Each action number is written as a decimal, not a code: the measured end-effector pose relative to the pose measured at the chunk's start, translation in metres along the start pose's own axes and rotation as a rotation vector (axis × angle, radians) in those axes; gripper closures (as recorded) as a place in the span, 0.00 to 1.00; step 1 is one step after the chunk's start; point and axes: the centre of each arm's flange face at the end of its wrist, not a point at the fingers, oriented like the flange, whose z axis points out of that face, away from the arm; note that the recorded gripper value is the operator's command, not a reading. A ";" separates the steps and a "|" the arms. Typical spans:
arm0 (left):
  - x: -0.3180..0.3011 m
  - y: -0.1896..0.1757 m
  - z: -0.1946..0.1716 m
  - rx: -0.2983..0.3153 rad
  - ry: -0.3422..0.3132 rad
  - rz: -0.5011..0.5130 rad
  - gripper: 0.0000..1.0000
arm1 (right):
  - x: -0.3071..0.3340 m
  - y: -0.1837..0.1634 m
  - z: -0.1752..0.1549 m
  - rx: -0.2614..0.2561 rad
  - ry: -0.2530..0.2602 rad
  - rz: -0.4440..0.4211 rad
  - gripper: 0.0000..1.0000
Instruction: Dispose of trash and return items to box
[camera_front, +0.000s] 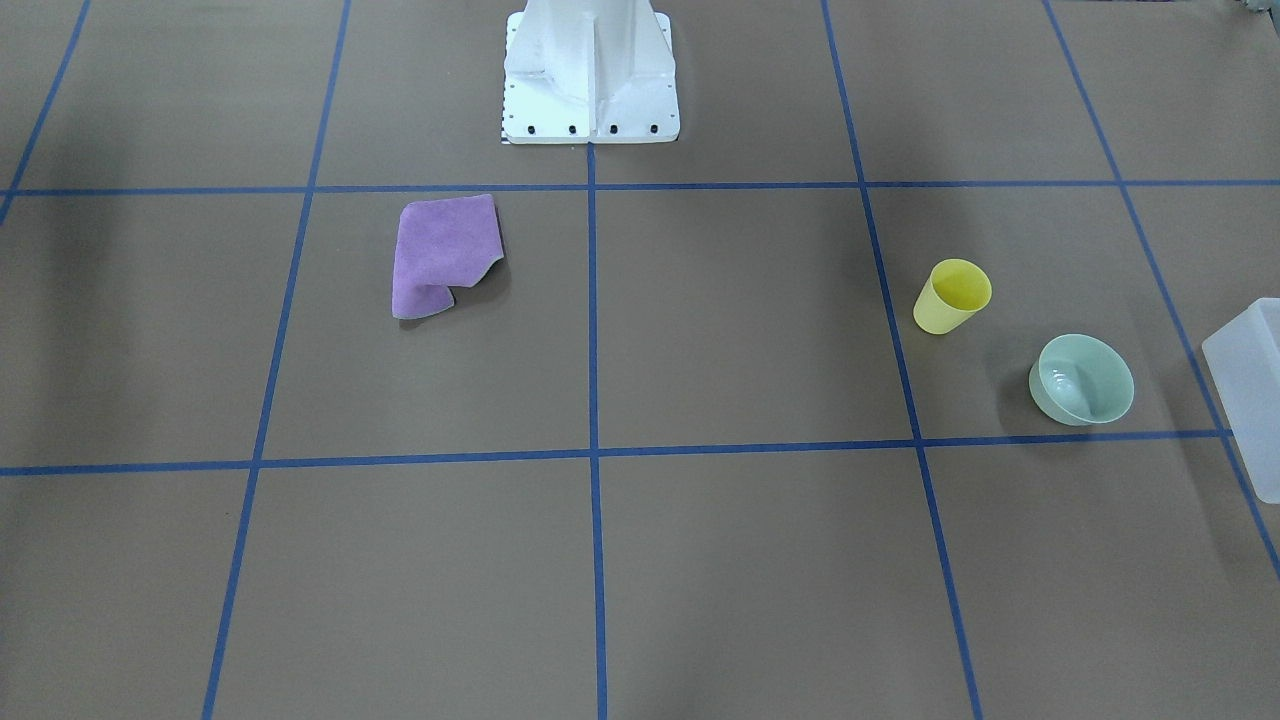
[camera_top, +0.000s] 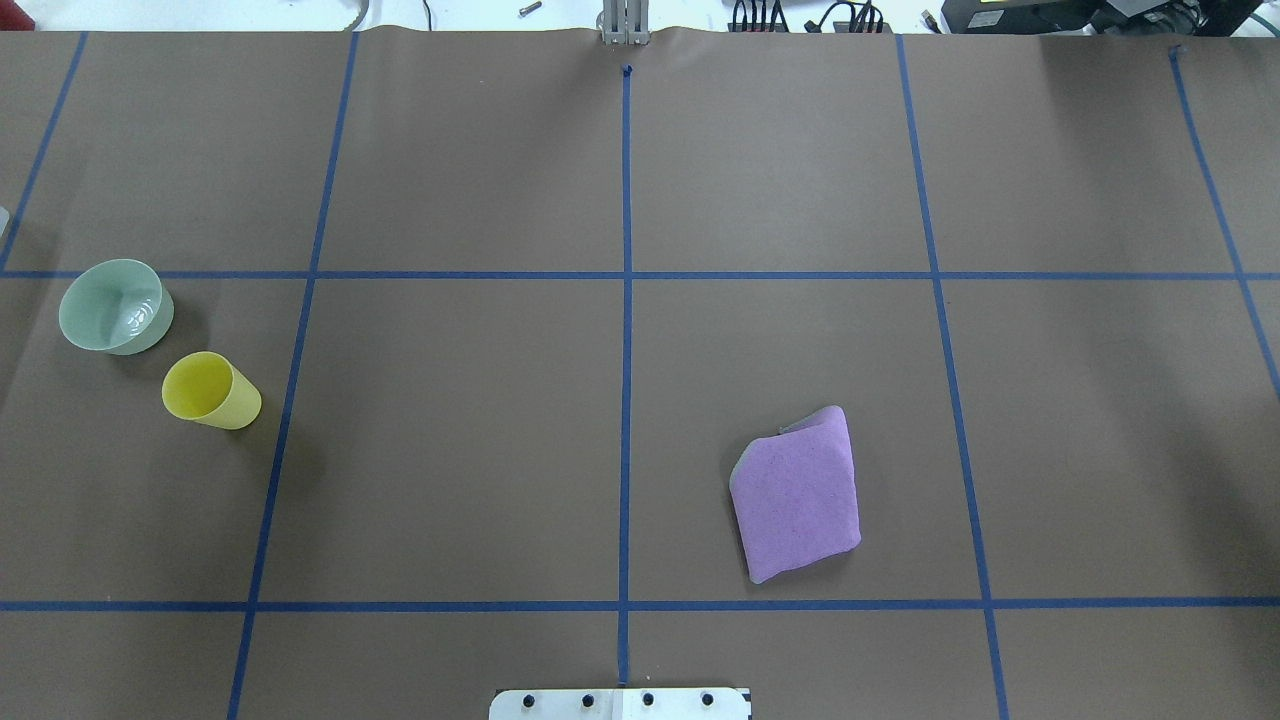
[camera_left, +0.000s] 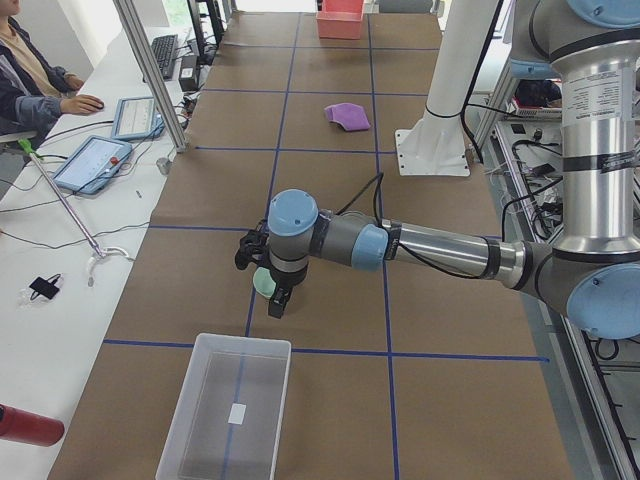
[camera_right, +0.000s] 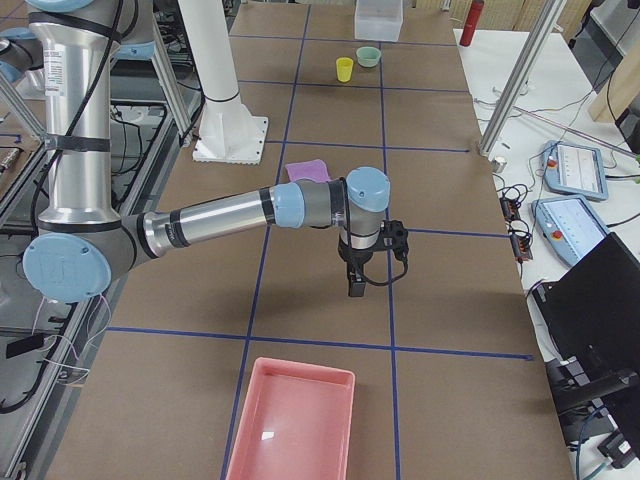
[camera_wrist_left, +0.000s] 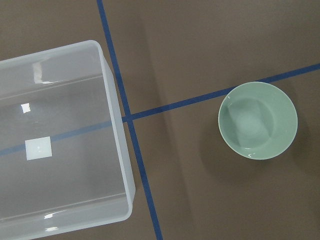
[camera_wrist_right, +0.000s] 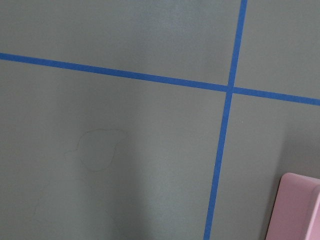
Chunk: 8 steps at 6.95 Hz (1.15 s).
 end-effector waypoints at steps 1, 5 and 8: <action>-0.005 -0.006 0.007 0.011 0.001 0.015 0.01 | -0.001 0.000 -0.001 0.002 0.000 -0.001 0.00; 0.014 -0.036 0.021 0.021 0.016 -0.035 0.03 | -0.004 0.000 -0.005 0.018 0.000 -0.015 0.00; 0.114 -0.073 0.035 0.011 0.063 -0.070 0.02 | -0.008 -0.002 -0.007 0.048 -0.008 -0.041 0.00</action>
